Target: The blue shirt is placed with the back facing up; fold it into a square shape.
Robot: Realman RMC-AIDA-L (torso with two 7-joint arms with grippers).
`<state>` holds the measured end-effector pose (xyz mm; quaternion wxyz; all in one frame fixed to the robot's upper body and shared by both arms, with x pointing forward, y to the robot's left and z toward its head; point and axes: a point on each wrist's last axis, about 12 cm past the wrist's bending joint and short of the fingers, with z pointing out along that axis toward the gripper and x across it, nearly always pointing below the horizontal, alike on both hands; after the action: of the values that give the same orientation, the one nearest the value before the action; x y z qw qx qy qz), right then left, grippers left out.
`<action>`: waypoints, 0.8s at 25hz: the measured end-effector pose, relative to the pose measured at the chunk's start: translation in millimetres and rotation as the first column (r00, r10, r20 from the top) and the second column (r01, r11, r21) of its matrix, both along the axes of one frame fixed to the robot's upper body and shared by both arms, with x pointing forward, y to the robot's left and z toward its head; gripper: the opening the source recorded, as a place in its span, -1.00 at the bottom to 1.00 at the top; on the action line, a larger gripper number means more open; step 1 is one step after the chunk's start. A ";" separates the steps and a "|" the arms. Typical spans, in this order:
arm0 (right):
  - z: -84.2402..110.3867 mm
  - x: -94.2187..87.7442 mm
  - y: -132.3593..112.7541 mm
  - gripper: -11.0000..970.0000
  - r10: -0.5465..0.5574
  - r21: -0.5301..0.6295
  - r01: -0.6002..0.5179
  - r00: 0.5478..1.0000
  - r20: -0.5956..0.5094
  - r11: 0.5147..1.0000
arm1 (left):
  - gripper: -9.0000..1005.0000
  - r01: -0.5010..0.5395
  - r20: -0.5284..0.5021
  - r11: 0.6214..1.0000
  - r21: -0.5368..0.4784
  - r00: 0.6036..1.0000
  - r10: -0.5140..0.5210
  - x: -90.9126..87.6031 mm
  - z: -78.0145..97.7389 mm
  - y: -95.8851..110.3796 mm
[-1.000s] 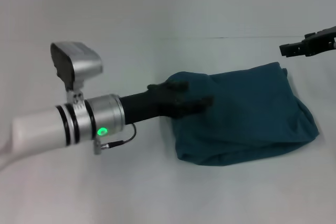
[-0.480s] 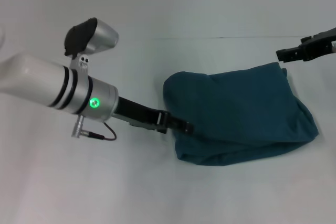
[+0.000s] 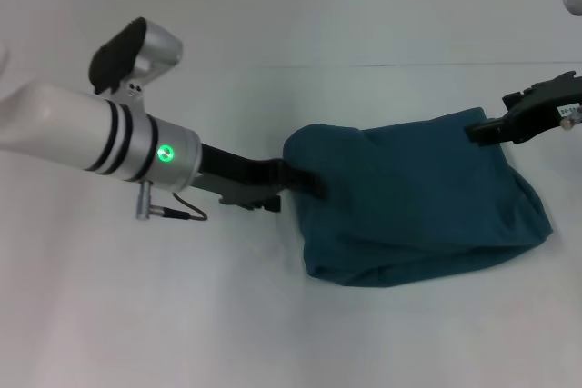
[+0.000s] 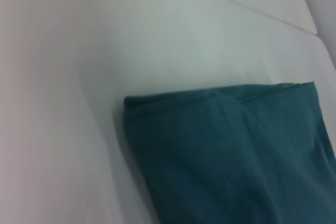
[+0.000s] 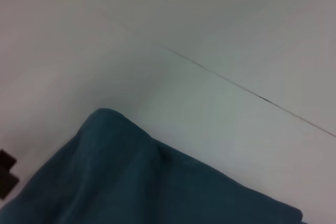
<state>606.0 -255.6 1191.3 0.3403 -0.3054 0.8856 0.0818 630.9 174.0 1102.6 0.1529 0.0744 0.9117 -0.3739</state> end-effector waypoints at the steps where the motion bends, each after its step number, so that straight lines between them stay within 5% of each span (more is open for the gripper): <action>1: 0.1 -0.4 -0.4 0.54 0.002 0.001 -0.002 1.000 0.003 1.000 | 0.64 0.002 -0.006 1.000 0.001 1.000 -0.002 -0.4 -0.7 -2.0; 20: -2.5 -9.9 -9.4 0.53 0.025 0.017 -0.026 0.999 0.039 1.000 | 0.48 0.031 -0.041 0.999 0.016 0.999 -0.030 -8.4 -7.6 -38.4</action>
<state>596.1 -265.0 1188.7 0.3589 -0.3154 0.8741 0.0879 622.6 135.6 1095.0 0.1280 0.0818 0.9164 -0.3702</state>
